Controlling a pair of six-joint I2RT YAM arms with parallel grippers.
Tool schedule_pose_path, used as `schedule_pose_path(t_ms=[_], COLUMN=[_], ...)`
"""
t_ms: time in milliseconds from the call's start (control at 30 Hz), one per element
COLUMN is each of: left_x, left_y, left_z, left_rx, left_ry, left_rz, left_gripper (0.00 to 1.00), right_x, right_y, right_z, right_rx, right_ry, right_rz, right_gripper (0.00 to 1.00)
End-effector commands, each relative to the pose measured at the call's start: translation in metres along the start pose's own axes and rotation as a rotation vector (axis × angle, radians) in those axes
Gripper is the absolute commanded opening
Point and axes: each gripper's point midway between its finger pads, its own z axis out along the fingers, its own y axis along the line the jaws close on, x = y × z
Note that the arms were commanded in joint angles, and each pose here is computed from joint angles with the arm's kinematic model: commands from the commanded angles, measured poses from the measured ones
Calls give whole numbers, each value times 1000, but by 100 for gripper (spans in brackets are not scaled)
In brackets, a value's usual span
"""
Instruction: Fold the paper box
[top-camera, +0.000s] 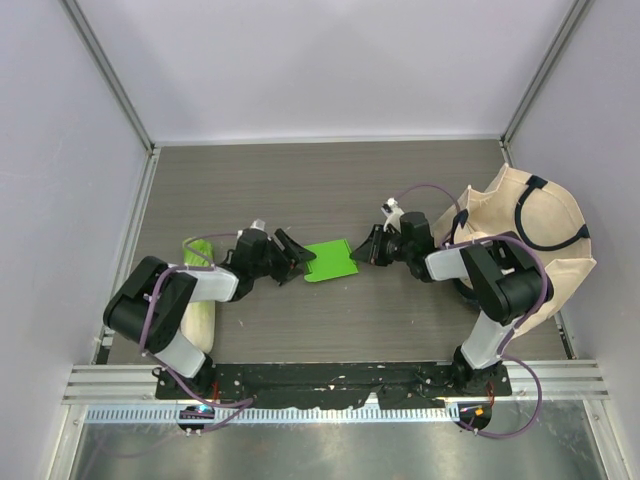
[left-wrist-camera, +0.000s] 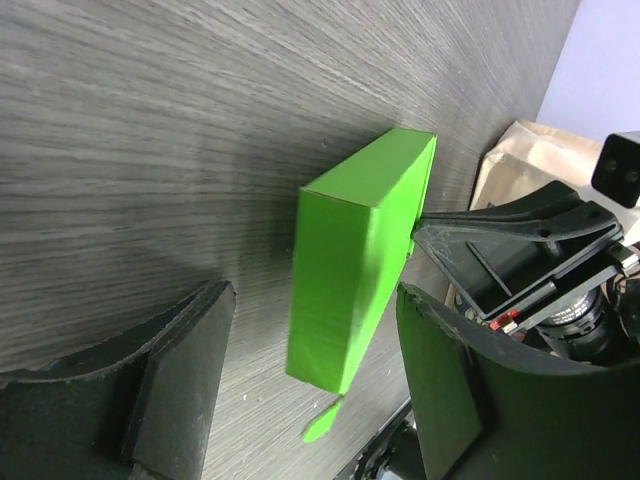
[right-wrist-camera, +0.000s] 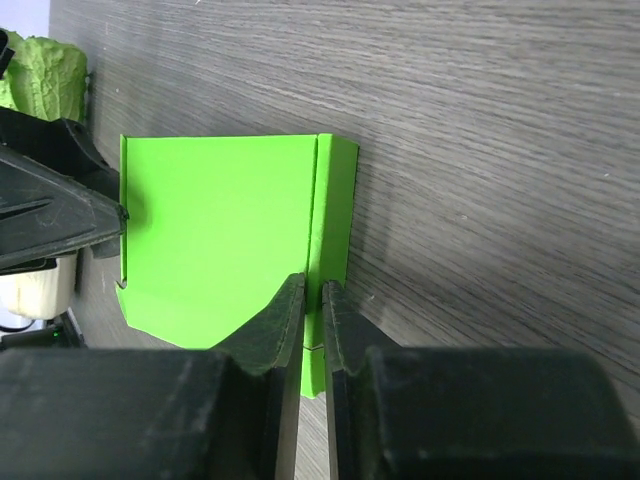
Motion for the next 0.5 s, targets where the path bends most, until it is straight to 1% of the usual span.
schedule_pose_path(t_ms=[0, 167, 267, 300, 367, 400, 433, 467], left_x=[0, 0, 2, 4, 5, 6, 6, 5], left_y=[0, -8, -18, -20, -26, -26, -31, -32], left_z=[9, 14, 17, 18, 17, 15, 12, 8], left_rx=[-2, 18, 43, 48, 64, 64, 73, 71], left_ry=[-10, -3, 18, 24, 34, 38, 38, 41], left_rz=[-6, 1, 11, 8, -2, -18, -21, -24], left_gripper=[70, 69, 56, 50, 43, 37, 35, 33], right_x=[47, 47, 48, 47, 46, 47, 47, 47], right_y=[-52, -48, -50, -49, -47, -44, -43, -35], right_z=[-9, -8, -8, -8, -7, -6, -6, -8], right_rx=[152, 117, 123, 118, 125, 141, 153, 165], right_ry=[116, 120, 119, 118, 118, 122, 122, 132], right_rz=[154, 161, 158, 155, 132, 110, 85, 62], right_gripper=[13, 14, 15, 16, 18, 23, 28, 35])
